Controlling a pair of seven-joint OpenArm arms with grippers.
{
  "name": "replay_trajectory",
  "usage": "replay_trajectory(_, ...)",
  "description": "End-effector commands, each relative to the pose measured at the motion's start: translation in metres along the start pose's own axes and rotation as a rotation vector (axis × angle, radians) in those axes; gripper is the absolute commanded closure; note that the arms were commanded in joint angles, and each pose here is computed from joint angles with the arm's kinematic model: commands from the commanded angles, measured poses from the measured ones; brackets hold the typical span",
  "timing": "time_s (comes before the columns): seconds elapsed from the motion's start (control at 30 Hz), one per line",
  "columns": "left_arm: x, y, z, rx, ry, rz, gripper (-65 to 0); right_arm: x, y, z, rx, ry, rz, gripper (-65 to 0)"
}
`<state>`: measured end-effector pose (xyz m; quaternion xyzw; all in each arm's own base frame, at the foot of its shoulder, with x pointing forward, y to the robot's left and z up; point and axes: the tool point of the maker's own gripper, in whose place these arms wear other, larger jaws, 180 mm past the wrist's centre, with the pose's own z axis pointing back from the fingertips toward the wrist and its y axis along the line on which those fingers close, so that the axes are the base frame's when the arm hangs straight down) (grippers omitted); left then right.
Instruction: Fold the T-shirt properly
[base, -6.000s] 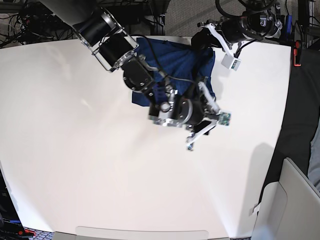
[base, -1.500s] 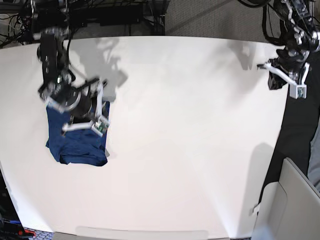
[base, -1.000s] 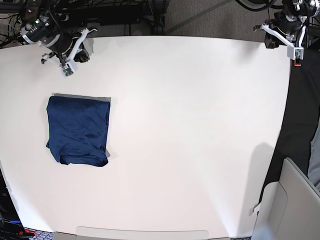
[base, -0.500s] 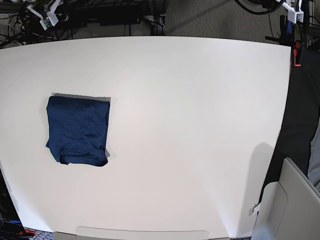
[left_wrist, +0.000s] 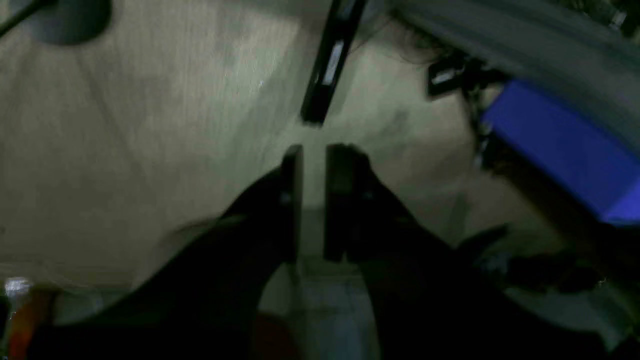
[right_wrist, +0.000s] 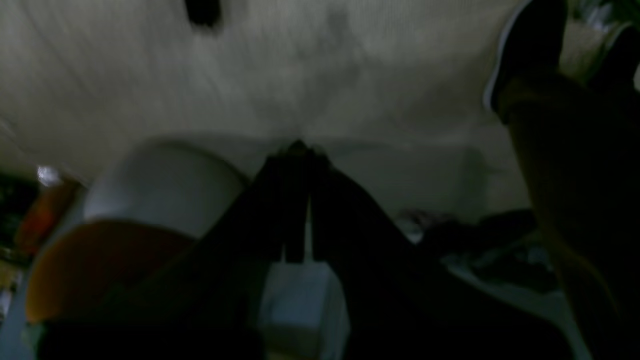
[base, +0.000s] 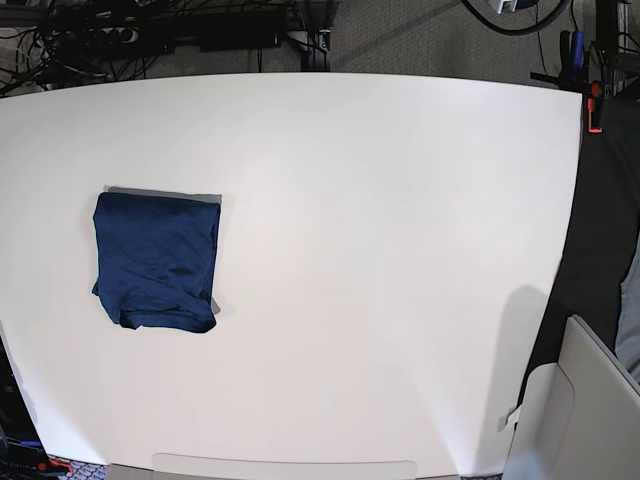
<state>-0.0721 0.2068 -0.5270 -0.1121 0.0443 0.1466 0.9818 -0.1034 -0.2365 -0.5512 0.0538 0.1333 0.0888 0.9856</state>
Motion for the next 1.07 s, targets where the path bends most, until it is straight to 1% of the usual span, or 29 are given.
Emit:
replay_trajectory(0.0,0.007,0.003,-0.003,-0.002,-0.016,0.006,-6.5,0.013,0.001,-0.003,0.020,-0.046,-0.005,-0.2)
replay_trajectory(0.07,0.017,-0.002,-0.019,-0.020,-0.030,0.025,-6.5,0.032,0.006,-0.014,0.058,-0.091,-0.029,-0.2)
replay_trajectory(0.2,0.027,-0.024,-0.050,-0.068,-0.025,0.011,-6.5,0.076,0.025,-0.036,0.159,-0.204,-0.096,-0.2)
replay_trajectory(0.23,0.029,-0.029,-0.056,-0.077,-0.025,0.004,-6.5,0.083,0.031,-0.041,0.181,-0.220,-0.098,-0.2)
replay_trajectory(0.37,0.036,-0.051,-0.081,-0.109,-0.008,-0.028,-6.5,0.119,0.058,-0.054,0.235,-0.279,-0.016,-0.2)
replay_trajectory(0.4,0.040,-0.056,-0.085,-0.115,-0.008,-0.037,-6.5,0.127,0.070,-0.056,0.254,-0.295,-0.005,-0.2)
replay_trajectory(0.43,0.043,-0.060,-0.089,-0.119,-0.011,-0.043,-6.5,0.135,0.077,-0.058,0.252,-0.312,-0.005,-0.2)
replay_trajectory(0.53,0.053,-0.072,-0.101,-0.135,-0.045,-0.033,-6.5,0.158,0.089,-0.064,0.209,-0.349,0.003,-0.4)
replay_trajectory(0.6,0.057,-0.077,-0.108,-0.139,-0.072,-0.008,-6.5,0.172,0.101,-0.067,0.171,-0.366,0.050,-0.5)
replay_trajectory(0.77,0.051,-0.079,-0.121,-0.132,-0.099,0.053,-6.5,0.192,0.120,-0.068,0.078,-0.406,0.162,-0.5)
replay_trajectory(0.87,0.042,-0.073,-0.126,-0.115,-0.122,0.078,-6.5,0.199,0.118,-0.068,-0.004,-0.433,0.200,-0.5)
replay_trajectory(0.93,0.036,-0.069,-0.129,-0.102,-0.127,0.096,-6.5,0.201,0.107,-0.067,-0.076,-0.444,0.189,-0.5)
replay_trajectory(0.97,0.037,-0.074,-0.130,-0.107,-0.136,0.103,-6.5,0.202,0.102,-0.066,-0.103,-0.448,0.182,-0.5)
replay_trajectory(1.03,0.032,-0.074,-0.133,-0.105,-0.130,0.113,-6.5,0.203,0.096,-0.065,-0.136,-0.451,0.174,-0.5)
